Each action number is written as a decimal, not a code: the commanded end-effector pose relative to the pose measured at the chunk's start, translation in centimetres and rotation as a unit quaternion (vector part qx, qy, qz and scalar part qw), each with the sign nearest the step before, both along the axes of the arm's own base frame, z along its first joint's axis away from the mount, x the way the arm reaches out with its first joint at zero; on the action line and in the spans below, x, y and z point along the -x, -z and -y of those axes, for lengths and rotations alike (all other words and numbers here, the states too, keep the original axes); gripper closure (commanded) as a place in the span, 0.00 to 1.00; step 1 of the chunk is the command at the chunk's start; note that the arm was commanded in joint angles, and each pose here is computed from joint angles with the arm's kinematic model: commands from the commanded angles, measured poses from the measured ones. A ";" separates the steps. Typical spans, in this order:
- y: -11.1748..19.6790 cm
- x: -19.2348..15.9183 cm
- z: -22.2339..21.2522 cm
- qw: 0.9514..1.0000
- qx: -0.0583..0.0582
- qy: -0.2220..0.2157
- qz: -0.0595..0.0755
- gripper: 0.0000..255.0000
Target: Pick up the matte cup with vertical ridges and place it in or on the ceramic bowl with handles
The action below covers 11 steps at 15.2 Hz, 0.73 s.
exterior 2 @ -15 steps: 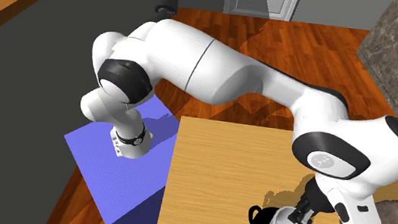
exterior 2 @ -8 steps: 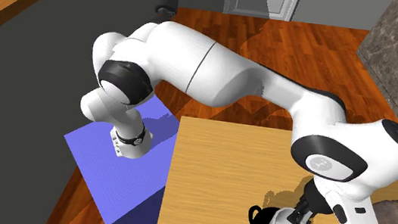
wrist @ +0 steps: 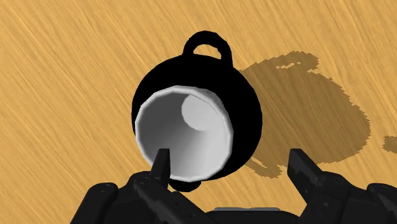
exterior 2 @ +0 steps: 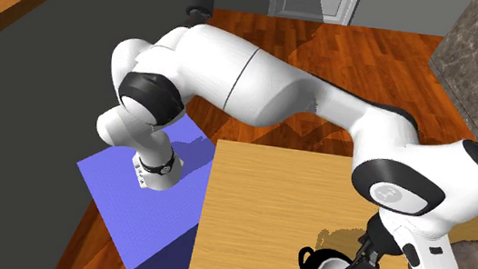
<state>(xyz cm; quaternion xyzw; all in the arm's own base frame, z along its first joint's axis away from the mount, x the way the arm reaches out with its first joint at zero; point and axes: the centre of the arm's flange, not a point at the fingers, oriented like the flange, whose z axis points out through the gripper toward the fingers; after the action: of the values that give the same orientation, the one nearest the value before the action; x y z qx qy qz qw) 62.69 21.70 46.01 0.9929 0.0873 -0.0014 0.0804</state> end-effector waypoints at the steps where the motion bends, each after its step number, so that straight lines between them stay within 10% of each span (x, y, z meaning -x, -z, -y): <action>1: -2.0 0.0 -0.2 1.000 0.000 0.000 0.000 0.00; 11: -4.3 0.0 -0.6 1.000 0.000 0.000 0.000 0.00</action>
<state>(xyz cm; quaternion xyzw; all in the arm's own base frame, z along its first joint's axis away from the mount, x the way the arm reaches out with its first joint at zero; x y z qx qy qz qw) 62.65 22.29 50.30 0.9929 0.0873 -0.0015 0.0805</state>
